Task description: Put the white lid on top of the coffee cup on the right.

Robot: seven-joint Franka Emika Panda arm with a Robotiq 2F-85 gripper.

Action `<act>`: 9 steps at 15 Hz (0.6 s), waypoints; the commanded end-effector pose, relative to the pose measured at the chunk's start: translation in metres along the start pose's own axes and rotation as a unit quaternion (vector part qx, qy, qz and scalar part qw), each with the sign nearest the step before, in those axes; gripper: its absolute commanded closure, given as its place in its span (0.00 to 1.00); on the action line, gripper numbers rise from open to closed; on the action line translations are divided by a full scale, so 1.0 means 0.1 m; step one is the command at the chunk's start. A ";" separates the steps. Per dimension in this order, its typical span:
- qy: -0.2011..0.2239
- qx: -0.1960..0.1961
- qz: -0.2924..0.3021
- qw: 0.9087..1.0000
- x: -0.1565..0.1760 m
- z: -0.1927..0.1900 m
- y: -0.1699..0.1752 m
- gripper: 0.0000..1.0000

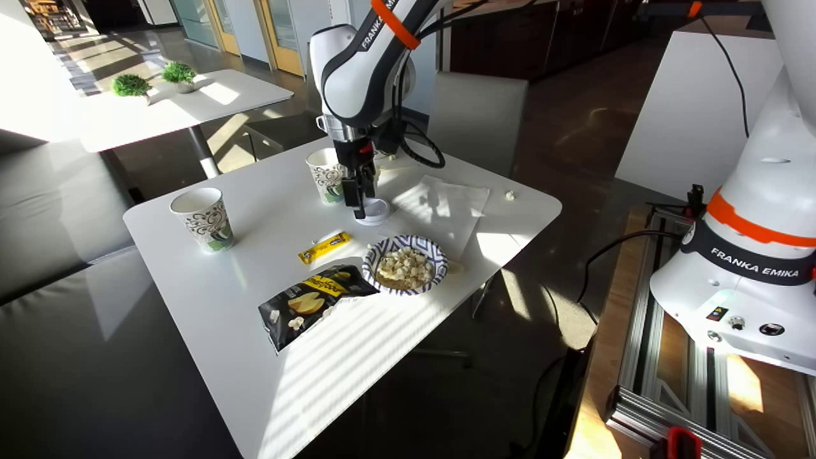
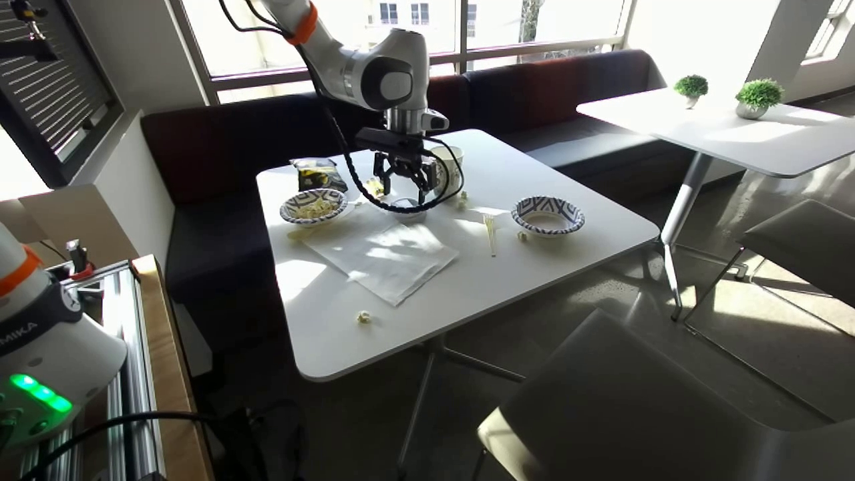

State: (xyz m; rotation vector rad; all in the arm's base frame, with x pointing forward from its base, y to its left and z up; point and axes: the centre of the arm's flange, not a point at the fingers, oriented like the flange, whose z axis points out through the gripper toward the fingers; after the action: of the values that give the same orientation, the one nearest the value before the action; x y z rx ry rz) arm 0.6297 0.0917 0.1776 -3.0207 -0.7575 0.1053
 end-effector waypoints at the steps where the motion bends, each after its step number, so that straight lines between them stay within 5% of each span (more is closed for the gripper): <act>1: -0.010 -0.014 0.038 0.999 0.04 0.04 -0.05 0.00; 9: -0.021 -0.051 0.059 0.997 -0.02 0.04 -0.08 0.00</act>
State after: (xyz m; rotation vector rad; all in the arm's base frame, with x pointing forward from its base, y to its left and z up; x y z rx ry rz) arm 0.6288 0.0965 0.1759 -3.1309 -0.6096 0.1152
